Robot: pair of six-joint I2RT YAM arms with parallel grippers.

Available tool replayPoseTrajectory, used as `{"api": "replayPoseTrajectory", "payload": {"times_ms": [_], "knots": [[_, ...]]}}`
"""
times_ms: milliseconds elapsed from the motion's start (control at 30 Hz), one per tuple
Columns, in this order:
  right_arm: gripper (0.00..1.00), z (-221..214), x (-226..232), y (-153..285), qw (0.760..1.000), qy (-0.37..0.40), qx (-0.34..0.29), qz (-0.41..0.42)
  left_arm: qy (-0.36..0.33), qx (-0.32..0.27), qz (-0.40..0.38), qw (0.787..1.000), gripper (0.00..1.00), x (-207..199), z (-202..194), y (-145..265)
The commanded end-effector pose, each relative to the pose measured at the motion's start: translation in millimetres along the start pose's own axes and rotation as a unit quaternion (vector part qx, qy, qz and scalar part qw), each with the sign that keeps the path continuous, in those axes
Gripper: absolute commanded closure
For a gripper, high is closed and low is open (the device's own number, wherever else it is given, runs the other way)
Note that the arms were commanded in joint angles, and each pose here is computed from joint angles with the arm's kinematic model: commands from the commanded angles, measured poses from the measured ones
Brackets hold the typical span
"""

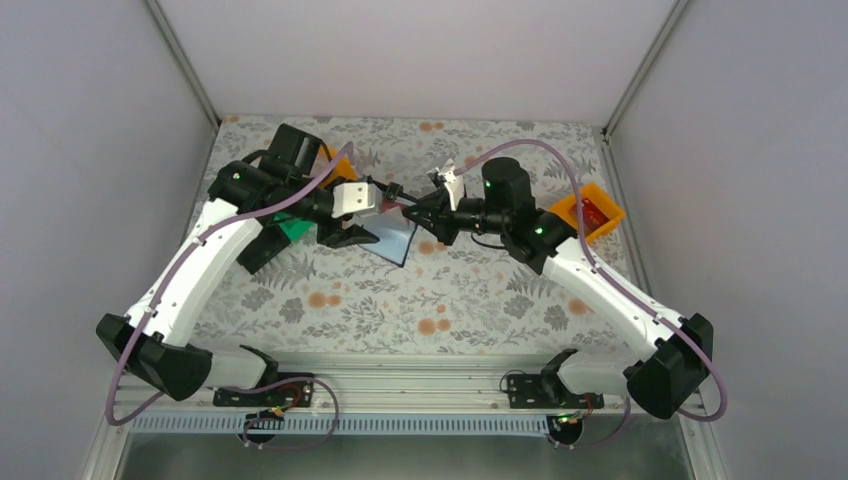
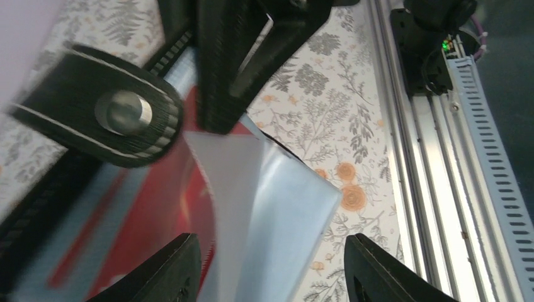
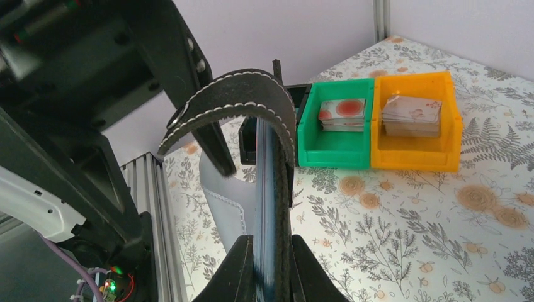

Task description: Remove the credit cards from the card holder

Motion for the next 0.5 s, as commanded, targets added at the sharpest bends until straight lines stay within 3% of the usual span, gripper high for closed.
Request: {"api": "replayPoseTrajectory", "payload": {"times_ms": [0, 167, 333, 467], "knots": [[0.96, 29.0, 3.8, 7.7, 0.998, 0.026, -0.049, 0.009, -0.020, -0.022, -0.028, 0.999, 0.43, -11.1, -2.1, -3.1], [0.96, 36.3, 3.2, 13.4, 0.998, 0.013, -0.064, -0.017, -0.009, -0.001, -0.042, 0.999, 0.49, -14.0, -15.8, -17.4], [0.96, 43.8, -0.6, 18.6, 0.995, -0.007, -0.087, -0.053, -0.002, 0.015, -0.069, 0.998, 0.50, -27.7, -38.1, -29.9], [0.96, 49.8, 3.8, 21.7, 0.994, 0.000, -0.101, -0.034, -0.006, 0.014, -0.070, 0.997, 0.49, -37.4, -39.8, -21.0]]}}
Point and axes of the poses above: each gripper's point midway between its finger pads, its own y axis back along the fingers, its own x axis along the line the jaws close on, z = x × y, the point moved 10 cm from there along y, back along the fingers, and after that the axes turned 9 degrees about y, right-handed, at the moved point
